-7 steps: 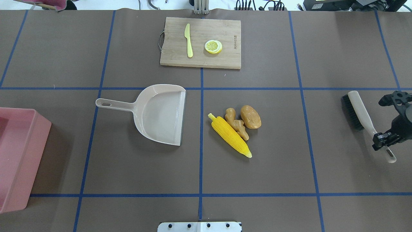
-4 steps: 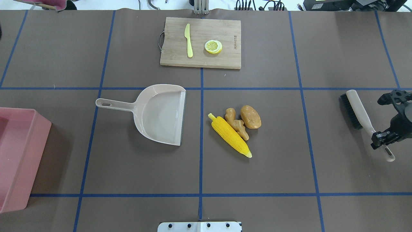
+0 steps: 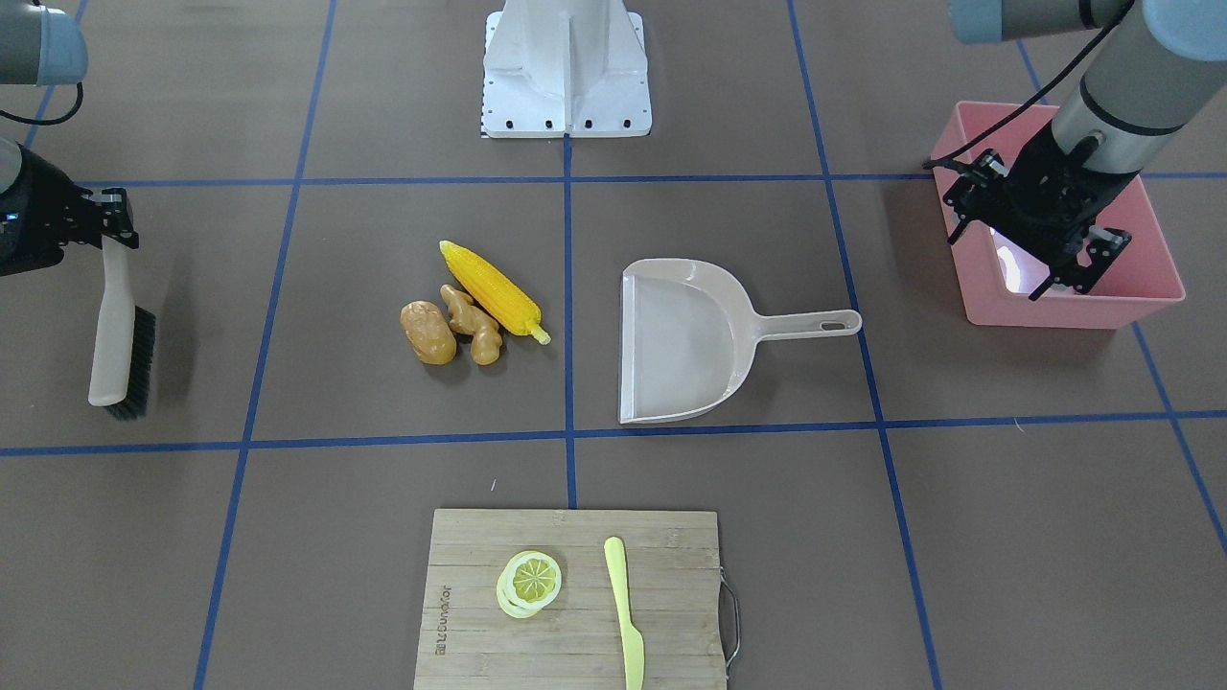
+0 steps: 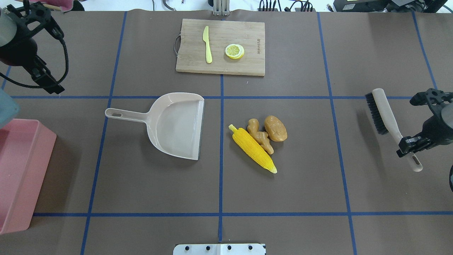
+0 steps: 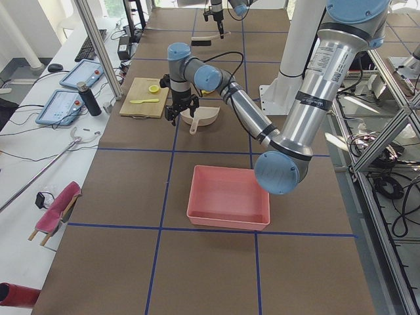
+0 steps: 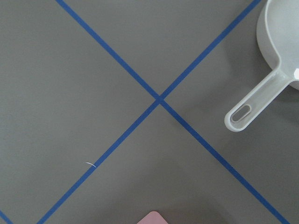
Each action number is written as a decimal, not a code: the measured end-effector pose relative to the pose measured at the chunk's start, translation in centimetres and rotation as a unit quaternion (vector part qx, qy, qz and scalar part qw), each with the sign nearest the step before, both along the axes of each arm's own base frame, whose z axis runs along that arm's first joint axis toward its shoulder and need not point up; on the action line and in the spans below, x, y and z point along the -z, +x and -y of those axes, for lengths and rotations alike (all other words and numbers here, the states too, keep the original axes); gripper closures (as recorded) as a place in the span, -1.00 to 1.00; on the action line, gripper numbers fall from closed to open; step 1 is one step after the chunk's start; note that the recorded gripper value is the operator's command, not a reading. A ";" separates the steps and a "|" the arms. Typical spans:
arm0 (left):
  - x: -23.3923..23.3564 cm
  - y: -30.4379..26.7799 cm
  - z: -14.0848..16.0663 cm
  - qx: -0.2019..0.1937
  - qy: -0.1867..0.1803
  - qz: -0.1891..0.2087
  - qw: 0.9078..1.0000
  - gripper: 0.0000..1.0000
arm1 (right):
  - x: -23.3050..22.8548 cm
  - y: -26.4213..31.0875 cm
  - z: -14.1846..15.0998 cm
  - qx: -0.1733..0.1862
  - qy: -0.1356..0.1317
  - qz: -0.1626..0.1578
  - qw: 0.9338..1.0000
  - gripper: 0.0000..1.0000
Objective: Sweep and dump trash into bin
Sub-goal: 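Grasp the beige dustpan handle with the left gripper while the right lifts the brush, then move the brush with the right gripper toward the corn and potatoes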
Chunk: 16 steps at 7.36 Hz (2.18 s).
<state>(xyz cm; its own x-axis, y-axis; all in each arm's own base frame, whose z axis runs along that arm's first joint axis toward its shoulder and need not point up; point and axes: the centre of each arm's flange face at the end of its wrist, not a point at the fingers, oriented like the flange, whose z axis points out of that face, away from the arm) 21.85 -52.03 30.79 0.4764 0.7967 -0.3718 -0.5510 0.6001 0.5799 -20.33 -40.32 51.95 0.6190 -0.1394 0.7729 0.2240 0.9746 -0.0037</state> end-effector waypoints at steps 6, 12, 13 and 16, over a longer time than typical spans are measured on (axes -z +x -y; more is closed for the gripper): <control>1.3 14.1 -5.6 -0.177 0.143 -0.005 0.974 -0.99 | 9.0 -6.8 2.2 -0.010 -0.036 0.058 0.998 1.00; -2.1 18.7 -2.2 -0.218 0.162 0.014 0.962 -0.99 | 20.1 -7.6 2.2 0.001 -0.028 0.143 0.989 1.00; -2.8 19.4 -1.6 -0.218 0.161 0.014 0.962 -0.98 | 21.2 -7.1 1.8 -0.002 -0.028 0.151 0.988 1.00; -3.6 20.2 -1.3 -0.221 0.161 0.013 0.962 -0.97 | 18.7 -5.9 0.0 -0.001 -0.029 0.170 0.985 1.00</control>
